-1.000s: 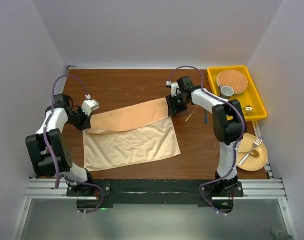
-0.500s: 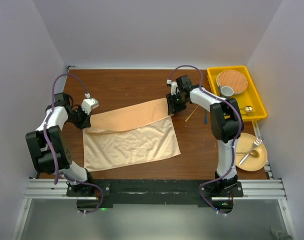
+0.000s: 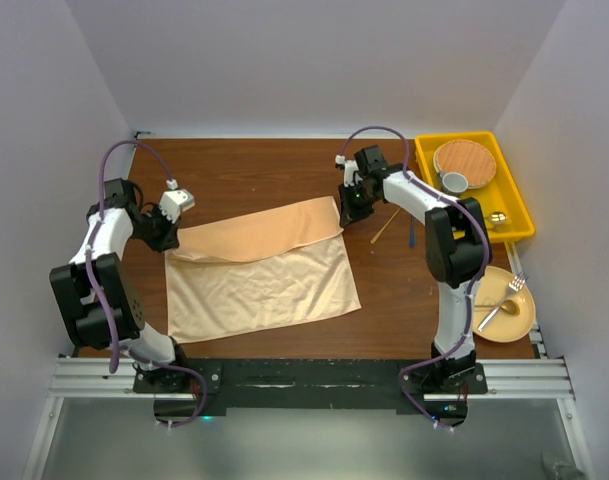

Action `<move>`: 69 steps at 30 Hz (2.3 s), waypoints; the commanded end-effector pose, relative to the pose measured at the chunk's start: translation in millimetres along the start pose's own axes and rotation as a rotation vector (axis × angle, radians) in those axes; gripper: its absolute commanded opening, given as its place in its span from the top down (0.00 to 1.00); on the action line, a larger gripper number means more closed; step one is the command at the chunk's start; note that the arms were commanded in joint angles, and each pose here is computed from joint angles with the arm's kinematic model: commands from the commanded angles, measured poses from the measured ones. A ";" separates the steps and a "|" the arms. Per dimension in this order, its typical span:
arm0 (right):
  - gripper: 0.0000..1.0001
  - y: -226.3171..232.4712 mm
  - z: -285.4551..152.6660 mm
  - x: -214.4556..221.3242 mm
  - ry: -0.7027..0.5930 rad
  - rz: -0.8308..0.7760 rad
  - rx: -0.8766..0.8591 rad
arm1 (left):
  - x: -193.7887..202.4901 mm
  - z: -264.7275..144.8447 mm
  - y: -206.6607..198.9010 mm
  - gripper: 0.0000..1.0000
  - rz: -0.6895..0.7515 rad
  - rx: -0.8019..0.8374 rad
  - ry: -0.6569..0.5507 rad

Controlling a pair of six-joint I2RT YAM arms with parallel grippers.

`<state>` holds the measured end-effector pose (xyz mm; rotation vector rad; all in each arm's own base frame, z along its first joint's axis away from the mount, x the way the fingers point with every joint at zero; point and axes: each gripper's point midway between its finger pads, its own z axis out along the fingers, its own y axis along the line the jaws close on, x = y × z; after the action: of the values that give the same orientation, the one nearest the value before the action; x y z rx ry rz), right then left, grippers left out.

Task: Fold the napkin into a case and place the utensils inside
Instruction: Fold and flatten the napkin at the center of the board.

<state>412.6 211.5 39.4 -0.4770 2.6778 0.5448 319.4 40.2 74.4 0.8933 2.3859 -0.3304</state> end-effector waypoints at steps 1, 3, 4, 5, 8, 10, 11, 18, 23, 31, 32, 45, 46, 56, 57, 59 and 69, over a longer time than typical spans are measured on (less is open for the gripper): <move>1.00 30.3 -55.3 -15.1 -0.062 -0.034 -0.090 | -18.1 -30.6 1.9 1.00 0.067 -0.039 -0.036; 1.00 37.0 -65.4 -5.5 -0.046 -0.036 -0.111 | -11.5 -37.2 -7.2 1.00 0.096 -0.020 -0.008; 1.00 36.9 -64.8 5.8 -0.020 -0.033 -0.115 | -4.1 -38.2 -15.2 1.00 0.092 0.003 0.017; 1.00 39.1 -70.9 11.4 -0.013 -0.034 -0.120 | -0.8 -40.0 -18.4 1.00 0.100 0.007 0.027; 1.00 37.5 -72.4 36.9 0.043 -0.035 -0.120 | 11.9 -45.2 -31.5 1.00 0.127 0.023 0.065; 1.00 38.3 -75.8 52.1 0.071 -0.033 -0.126 | 22.0 -49.2 -42.9 1.00 0.145 0.042 0.095; 1.00 39.2 -77.3 58.7 0.087 -0.028 -0.127 | 25.2 -51.0 -47.7 1.00 0.152 0.054 0.108; 1.00 36.3 -83.2 94.8 0.171 -0.110 -0.138 | 61.9 -63.4 -84.3 1.00 0.244 0.125 0.210; 1.00 43.5 -76.3 125.1 0.267 -0.145 -0.165 | 91.8 -60.0 -101.6 1.00 0.260 0.153 0.282; 1.00 52.2 -67.4 152.0 0.347 -0.183 -0.182 | 110.7 -55.9 -113.4 1.00 0.286 0.162 0.313; 1.00 53.3 -66.2 152.9 0.351 -0.182 -0.185 | 112.5 -55.1 -114.0 1.00 0.286 0.166 0.318; 0.39 67.6 -95.2 117.4 0.337 -0.286 -0.247 | 81.7 -66.8 -106.3 0.48 0.285 0.143 0.230; 0.39 67.3 -94.2 107.4 0.316 -0.290 -0.249 | 72.1 -67.7 -99.2 0.48 0.259 0.123 0.201; 0.40 30.0 -37.7 -4.4 0.055 -0.314 -0.097 | 20.3 -55.3 1.3 0.45 -0.249 -0.077 0.000; 0.39 29.8 -33.6 -5.7 0.054 -0.306 -0.096 | 20.6 -53.3 6.0 0.45 -0.271 -0.078 -0.010; 0.27 28.4 -22.9 -5.5 0.055 -0.297 -0.101 | 29.3 -45.6 10.4 0.43 -0.338 -0.060 0.001; 0.78 26.1 6.7 12.6 0.073 -0.199 -0.132 | 38.9 -28.6 12.7 0.43 -0.416 -0.030 -0.017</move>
<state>392.0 226.5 29.6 -0.8808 2.6597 0.6196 279.7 83.9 69.9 0.4232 2.5979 -0.4297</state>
